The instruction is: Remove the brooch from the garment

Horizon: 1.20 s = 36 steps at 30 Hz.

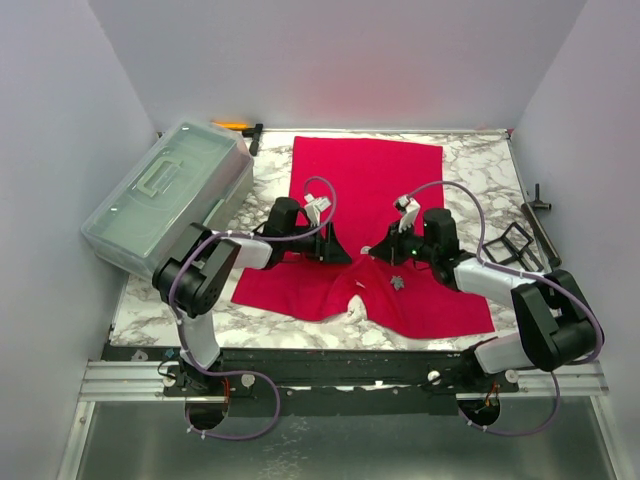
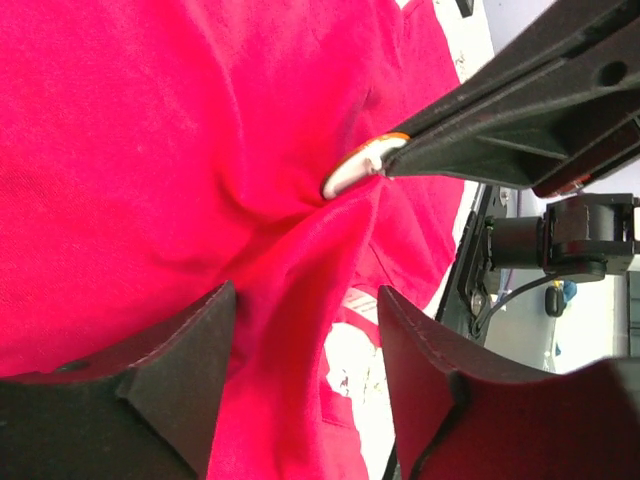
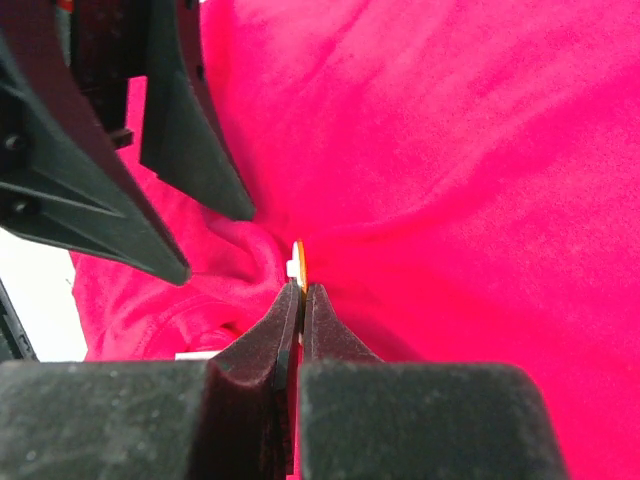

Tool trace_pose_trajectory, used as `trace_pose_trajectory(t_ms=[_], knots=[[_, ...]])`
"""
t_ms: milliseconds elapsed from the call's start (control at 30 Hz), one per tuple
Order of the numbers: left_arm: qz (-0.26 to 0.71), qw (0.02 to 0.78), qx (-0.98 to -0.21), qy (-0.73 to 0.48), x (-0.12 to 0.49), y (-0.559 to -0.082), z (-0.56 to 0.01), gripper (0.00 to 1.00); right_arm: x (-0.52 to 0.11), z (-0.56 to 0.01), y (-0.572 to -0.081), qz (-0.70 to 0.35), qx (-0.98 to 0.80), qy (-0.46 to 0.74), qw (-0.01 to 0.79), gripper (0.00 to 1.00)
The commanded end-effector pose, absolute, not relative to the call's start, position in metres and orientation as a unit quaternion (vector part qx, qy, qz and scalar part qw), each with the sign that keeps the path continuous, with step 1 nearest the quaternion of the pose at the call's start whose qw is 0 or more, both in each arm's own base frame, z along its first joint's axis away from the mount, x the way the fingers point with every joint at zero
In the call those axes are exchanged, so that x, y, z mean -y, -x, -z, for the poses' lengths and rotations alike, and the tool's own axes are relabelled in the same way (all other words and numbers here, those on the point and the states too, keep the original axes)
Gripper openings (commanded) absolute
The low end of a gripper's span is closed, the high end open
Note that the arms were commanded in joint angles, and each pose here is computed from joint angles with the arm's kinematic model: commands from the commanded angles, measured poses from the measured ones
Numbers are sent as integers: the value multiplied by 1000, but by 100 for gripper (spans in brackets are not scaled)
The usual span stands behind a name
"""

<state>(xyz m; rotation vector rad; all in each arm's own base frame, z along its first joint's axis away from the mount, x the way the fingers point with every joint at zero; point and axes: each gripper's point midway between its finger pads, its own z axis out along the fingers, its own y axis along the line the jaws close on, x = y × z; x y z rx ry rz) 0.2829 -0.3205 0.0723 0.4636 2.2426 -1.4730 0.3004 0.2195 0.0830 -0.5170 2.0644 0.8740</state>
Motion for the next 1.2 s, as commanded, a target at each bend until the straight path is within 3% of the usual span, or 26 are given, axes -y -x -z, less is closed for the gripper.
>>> trace_pose_trajectory(t_ms=[0,433,600,800,867,967,1167], knots=[[516,234,-805,-176,325,-299,-68,57,-229,-91,-297,-383,-796,212,417,1],[492,204,-812,-239,334,-260,-35,24,-228,-91,-300,-401,-786,199,426,1],[482,194,-814,-260,334,-253,-31,16,-230,-91,-301,-412,-783,186,428,1],[469,190,-815,-282,330,-248,-31,18,-230,-95,-303,-432,-773,159,437,1],[469,201,-813,-278,327,-255,-40,27,-232,-95,-300,-445,-769,157,432,1],[487,227,-800,-268,320,-271,-64,49,-231,-91,-299,-453,-771,147,423,1],[523,261,-775,-240,312,-290,-92,53,-227,-94,-297,-485,-762,129,409,1]])
